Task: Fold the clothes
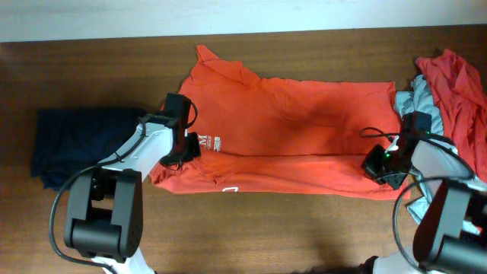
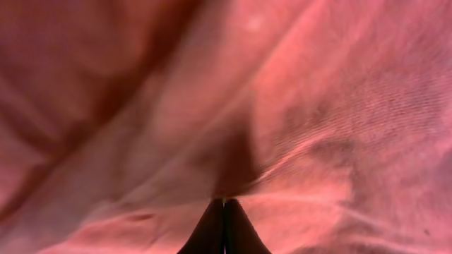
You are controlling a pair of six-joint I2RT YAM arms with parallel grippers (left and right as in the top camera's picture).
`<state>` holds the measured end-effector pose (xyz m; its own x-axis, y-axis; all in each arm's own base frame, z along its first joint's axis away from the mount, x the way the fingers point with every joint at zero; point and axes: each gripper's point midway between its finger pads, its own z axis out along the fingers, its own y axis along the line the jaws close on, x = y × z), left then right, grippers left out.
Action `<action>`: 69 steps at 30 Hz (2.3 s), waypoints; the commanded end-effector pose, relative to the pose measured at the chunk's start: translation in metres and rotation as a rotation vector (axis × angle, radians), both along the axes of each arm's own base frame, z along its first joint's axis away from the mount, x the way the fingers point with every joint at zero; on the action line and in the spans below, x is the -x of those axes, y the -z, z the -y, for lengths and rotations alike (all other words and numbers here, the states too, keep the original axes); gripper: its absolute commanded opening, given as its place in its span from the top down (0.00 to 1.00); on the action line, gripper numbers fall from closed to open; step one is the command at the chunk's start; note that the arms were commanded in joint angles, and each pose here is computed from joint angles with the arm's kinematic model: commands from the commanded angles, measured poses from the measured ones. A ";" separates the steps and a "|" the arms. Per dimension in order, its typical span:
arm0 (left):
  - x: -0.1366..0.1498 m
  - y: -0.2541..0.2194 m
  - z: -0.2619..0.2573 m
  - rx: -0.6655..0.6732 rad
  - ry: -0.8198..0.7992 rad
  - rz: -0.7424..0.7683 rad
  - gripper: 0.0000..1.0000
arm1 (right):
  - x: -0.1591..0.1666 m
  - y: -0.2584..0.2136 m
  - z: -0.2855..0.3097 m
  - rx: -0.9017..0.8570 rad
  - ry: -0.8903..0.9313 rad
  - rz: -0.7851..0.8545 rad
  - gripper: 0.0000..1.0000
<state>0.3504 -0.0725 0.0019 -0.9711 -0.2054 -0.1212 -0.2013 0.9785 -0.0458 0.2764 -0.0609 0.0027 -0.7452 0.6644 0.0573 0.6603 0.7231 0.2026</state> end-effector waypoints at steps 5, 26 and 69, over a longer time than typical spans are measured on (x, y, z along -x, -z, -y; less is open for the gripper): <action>0.037 0.010 -0.030 -0.031 -0.240 -0.173 0.99 | 0.038 0.019 0.015 0.098 0.104 -0.189 0.96; 0.047 -0.041 -0.044 -0.039 -0.140 -0.227 0.90 | 0.047 -0.062 0.021 0.200 0.061 -0.033 0.94; -0.213 -0.061 0.051 -0.066 0.785 0.653 0.35 | -0.009 -0.140 -0.030 -0.011 -0.289 0.407 0.42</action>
